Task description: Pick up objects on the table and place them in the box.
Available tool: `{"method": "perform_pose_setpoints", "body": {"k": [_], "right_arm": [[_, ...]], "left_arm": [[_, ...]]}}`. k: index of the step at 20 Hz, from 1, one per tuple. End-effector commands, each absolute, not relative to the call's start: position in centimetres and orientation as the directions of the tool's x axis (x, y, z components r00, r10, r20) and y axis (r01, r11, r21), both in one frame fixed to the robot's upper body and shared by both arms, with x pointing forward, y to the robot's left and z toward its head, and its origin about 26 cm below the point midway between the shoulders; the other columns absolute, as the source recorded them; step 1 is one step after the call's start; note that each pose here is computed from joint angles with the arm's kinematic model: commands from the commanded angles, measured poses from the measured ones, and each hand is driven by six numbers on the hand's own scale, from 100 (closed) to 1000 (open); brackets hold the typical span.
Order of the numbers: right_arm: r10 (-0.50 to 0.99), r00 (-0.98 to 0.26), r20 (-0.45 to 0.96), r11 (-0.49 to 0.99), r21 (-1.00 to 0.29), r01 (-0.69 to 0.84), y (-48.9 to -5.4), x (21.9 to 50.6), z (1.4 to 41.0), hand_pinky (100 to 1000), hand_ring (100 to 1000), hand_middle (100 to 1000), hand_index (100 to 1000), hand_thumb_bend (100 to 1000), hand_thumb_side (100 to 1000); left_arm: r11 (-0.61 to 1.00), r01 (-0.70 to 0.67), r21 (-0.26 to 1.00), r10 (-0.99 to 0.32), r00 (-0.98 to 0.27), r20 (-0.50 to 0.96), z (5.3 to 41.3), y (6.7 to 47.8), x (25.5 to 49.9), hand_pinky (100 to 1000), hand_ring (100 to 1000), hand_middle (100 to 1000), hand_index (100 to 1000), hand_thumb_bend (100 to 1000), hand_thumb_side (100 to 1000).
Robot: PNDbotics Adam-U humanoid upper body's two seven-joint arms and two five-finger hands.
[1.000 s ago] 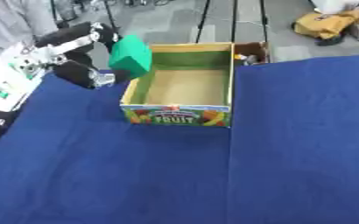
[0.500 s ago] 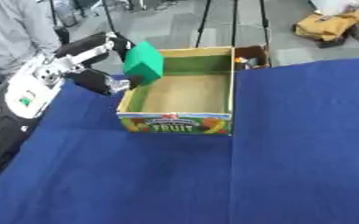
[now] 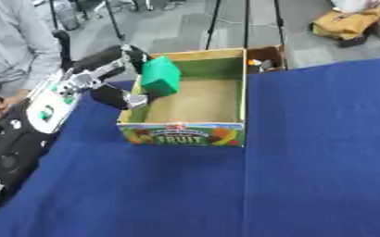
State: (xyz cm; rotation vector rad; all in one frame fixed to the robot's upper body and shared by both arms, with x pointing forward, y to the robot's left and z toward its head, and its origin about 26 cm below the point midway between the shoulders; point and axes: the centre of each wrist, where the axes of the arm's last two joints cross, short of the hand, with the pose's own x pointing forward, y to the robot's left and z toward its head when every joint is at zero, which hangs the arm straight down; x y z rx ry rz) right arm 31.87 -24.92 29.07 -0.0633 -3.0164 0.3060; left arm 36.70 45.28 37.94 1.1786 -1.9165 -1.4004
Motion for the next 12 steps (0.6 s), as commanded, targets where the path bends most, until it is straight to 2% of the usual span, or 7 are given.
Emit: {"method": "perform_pose_setpoints", "body": {"k": [1,12], "right_arm": [[0.051,-0.997,0.058,0.973,-0.226,0.037,-25.2,31.3,30.1,882,936,432,827,100,600],[0.038,-0.999,0.036,0.971,-0.237,0.029,-25.1,31.3,30.6,884,939,426,827,100,602]], "left_arm": [[0.071,-0.419,0.905,-0.87,-0.47,-0.15,39.5,46.0,35.9,617,587,458,555,100,531],[-0.01,-0.509,0.861,-0.893,-0.382,-0.236,38.4,47.2,36.7,614,593,454,561,100,475]]}}
